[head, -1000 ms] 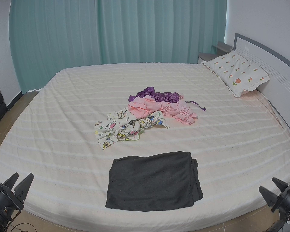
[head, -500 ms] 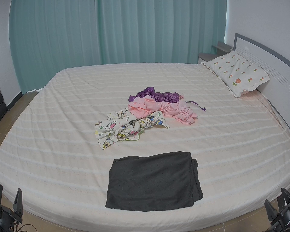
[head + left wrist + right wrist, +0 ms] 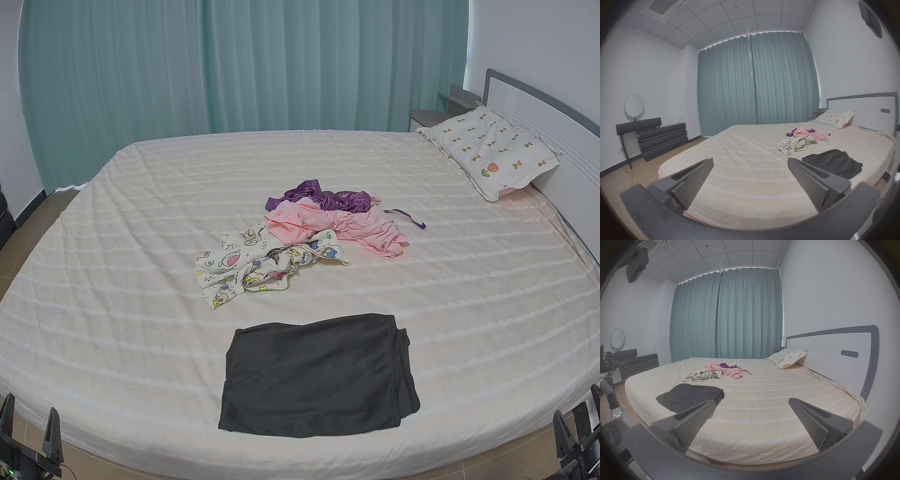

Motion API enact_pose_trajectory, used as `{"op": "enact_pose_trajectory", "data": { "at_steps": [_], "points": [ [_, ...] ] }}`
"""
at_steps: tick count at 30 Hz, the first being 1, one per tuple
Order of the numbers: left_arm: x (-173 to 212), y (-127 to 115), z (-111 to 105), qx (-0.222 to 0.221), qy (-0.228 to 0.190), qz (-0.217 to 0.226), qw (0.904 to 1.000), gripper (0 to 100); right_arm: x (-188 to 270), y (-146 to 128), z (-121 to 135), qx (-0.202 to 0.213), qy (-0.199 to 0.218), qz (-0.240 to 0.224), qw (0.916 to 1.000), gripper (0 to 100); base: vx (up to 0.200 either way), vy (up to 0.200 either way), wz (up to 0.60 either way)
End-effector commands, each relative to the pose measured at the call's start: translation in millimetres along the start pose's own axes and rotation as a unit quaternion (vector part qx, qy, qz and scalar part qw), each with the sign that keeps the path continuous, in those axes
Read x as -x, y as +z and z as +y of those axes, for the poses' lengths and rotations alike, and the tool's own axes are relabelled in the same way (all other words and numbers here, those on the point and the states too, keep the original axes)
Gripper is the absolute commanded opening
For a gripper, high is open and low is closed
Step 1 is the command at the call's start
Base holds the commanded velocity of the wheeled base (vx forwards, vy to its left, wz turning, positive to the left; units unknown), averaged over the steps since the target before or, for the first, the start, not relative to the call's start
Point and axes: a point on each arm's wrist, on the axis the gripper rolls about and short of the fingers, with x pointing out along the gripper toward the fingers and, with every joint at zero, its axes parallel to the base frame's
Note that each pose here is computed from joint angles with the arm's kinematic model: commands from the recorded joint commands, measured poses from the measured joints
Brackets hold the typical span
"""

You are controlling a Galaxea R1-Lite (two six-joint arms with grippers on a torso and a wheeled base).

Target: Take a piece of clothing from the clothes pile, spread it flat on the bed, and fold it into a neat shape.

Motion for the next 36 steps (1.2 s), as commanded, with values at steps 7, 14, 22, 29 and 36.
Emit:
{"op": "enact_pose_trajectory", "data": {
  "at_steps": [7,14,22,29,36],
  "points": [
    [0.4,-6.4,-4.1,0.016,-0.083,0.004,0.9964,100,0.5,-3.7,0.4,-0.011,-0.001,-0.011,0.9999,100,0.0,0.0,0.0],
    [0.3,-6.9,-4.8,0.019,-0.098,0.006,0.995,100,0.5,-3.7,0.4,-0.015,-0.001,-0.013,0.9998,100,0.0,0.0,0.0],
    [0.3,-6.9,-4.8,0.021,-0.096,0.007,0.9951,100,0.3,-4.0,0.5,-0.018,0.001,-0.013,0.9998,100,0.0,0.0,0.0],
    [0.3,-6.9,-4.7,0.024,-0.097,0.007,0.995,100,0.5,-3.6,0.4,-0.018,0.001,-0.014,0.9997,100,0.0,0.0,0.0],
    [0.3,-6.9,-4.8,0.023,-0.099,0.007,0.9948,100,0.5,-3.7,0.5,-0.017,0.001,-0.013,0.9998,100,0.0,0.0,0.0]
  ]
}}
